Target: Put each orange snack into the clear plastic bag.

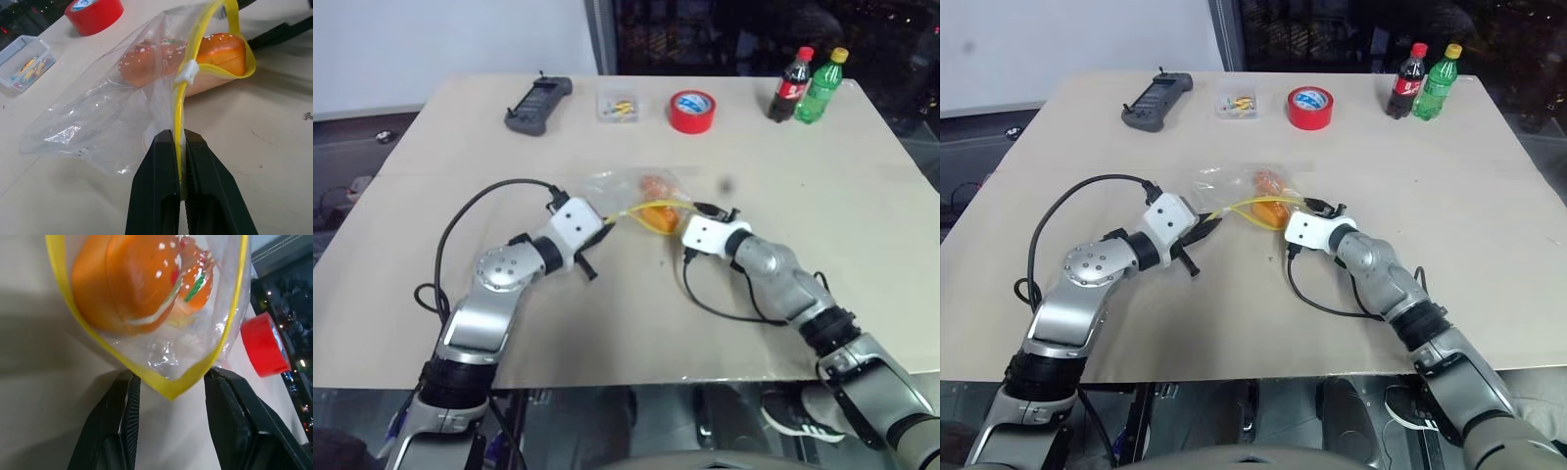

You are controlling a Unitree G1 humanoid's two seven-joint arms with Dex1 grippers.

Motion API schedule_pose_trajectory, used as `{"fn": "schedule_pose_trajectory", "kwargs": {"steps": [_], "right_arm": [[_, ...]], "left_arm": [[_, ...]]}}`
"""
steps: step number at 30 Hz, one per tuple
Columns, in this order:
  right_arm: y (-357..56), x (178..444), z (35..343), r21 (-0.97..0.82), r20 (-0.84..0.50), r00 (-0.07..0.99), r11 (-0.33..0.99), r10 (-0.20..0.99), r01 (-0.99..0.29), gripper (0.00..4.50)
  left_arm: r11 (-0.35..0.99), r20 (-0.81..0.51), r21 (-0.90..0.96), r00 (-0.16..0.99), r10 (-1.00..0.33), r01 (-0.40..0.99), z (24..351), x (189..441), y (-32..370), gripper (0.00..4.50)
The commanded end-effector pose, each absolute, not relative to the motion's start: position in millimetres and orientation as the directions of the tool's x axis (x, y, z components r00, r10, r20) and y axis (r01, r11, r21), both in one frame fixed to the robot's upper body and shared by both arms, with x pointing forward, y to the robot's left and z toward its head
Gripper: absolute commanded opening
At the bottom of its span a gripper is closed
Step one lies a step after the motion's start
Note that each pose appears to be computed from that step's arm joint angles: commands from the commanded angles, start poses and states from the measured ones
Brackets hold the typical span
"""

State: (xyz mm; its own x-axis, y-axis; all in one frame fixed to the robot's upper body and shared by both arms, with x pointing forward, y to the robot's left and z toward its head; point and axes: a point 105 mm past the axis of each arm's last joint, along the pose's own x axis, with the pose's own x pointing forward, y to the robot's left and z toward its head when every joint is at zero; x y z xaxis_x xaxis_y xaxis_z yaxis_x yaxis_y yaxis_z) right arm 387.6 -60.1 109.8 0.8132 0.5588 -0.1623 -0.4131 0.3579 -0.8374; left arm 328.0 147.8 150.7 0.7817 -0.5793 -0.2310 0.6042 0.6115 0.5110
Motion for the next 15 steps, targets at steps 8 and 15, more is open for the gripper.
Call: {"fn": "schedule_pose_trajectory", "kwargs": {"steps": [8,15], "right_arm": [[-55,392,123,-0.826,-0.071,0.802,0.416,0.593,-0.380,1.56],[-61,393,139,-0.827,-0.017,0.797,0.439,0.603,-0.350,0.06]], "left_arm": [[0.627,-0.186,0.515,0.790,-0.584,0.585,165,323,149,0.00],[0.636,-0.183,0.509,0.795,-0.578,0.580,166,325,153,0.00]]}}
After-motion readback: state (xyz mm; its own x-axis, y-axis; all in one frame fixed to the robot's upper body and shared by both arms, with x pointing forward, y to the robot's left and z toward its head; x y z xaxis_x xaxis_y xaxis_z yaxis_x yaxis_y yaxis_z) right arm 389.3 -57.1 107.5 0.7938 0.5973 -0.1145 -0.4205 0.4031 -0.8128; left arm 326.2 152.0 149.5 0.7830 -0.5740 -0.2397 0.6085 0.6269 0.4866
